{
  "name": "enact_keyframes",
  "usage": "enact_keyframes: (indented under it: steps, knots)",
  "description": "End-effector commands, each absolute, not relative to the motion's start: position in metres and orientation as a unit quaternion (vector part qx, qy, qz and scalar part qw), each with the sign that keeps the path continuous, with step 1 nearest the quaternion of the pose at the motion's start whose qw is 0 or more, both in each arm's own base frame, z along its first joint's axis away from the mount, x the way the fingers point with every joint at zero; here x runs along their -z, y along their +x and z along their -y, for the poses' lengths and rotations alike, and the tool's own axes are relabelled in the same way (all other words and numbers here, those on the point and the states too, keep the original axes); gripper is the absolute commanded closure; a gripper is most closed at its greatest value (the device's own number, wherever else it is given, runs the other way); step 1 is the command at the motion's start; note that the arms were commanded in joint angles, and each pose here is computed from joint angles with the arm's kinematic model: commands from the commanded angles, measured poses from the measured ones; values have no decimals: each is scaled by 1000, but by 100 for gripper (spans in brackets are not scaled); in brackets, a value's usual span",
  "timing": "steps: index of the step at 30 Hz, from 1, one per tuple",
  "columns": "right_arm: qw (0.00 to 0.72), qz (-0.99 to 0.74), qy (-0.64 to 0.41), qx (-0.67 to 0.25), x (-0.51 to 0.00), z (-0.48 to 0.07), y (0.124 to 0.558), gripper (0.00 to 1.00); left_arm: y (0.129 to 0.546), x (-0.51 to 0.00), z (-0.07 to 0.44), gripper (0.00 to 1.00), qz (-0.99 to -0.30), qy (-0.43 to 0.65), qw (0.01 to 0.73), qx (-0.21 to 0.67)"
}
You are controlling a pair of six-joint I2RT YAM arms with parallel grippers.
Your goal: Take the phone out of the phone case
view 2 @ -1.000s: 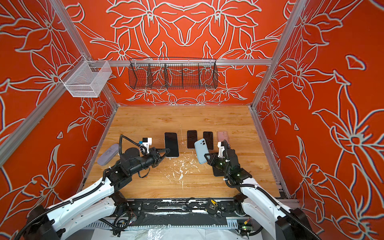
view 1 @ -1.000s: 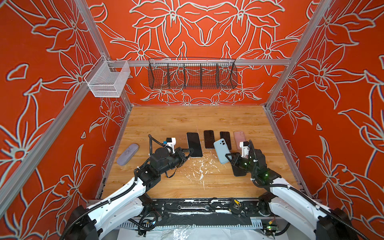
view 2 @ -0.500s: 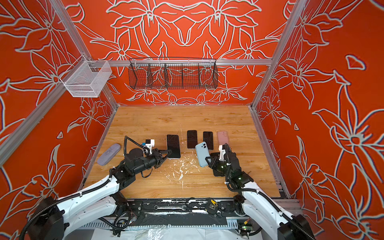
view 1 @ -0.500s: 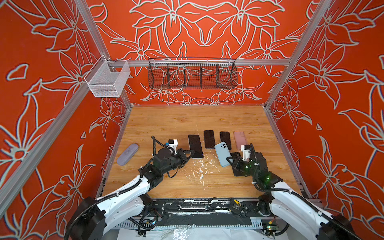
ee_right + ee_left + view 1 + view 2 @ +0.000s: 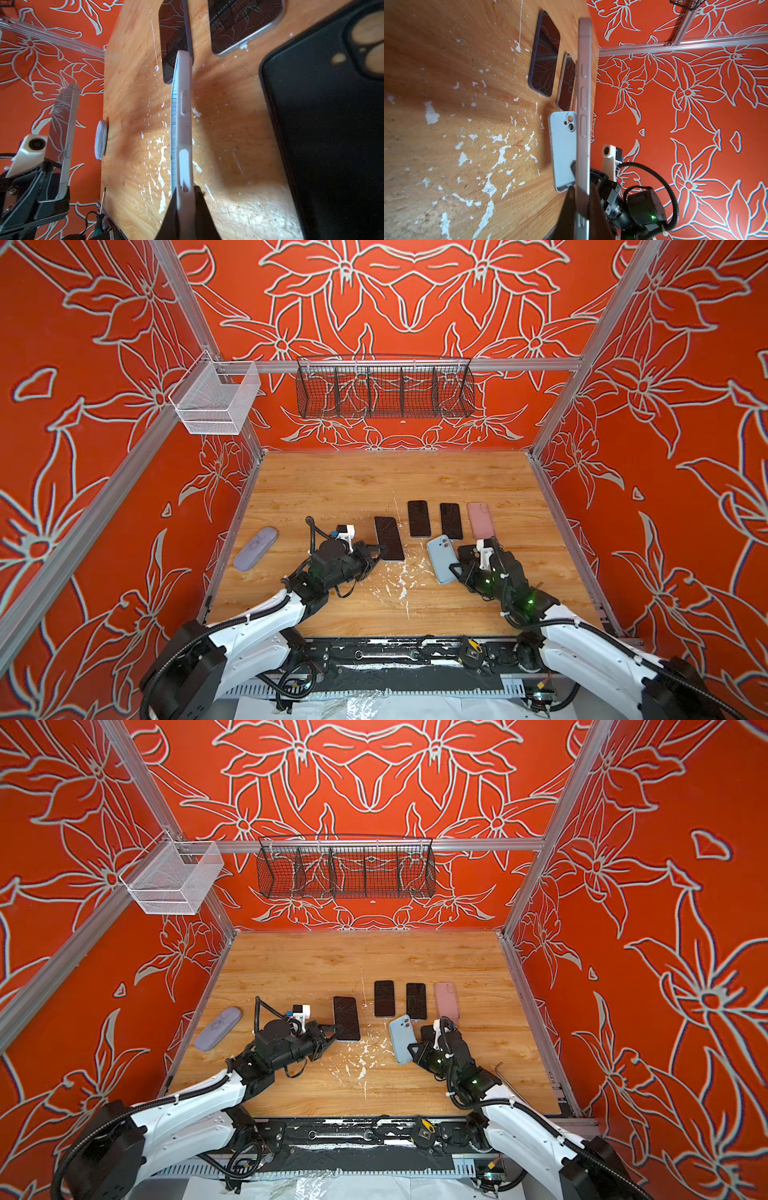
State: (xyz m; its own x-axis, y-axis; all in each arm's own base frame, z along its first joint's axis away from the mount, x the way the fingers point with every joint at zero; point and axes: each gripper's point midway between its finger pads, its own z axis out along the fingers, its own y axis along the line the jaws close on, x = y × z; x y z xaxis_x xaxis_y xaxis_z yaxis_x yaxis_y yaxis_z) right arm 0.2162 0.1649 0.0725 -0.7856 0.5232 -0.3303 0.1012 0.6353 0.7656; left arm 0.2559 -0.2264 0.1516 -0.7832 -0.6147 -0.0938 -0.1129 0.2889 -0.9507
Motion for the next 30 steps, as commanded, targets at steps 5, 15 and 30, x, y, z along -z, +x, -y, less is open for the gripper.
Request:
enact_keyframes:
  steps: [5, 15, 30]
  knots:
    - [263, -869, 229, -352, -55, -156, 210, 96, 269, -177, 238, 100, -724, -219, 235, 611]
    - [263, -878, 233, -324, -44, -158, 204, 81, 270, -167, 245, 100, -726, -217, 215, 616]
    - [250, -898, 220, -288, -40, -168, 208, 46, 270, -156, 237, 100, -748, -217, 224, 586]
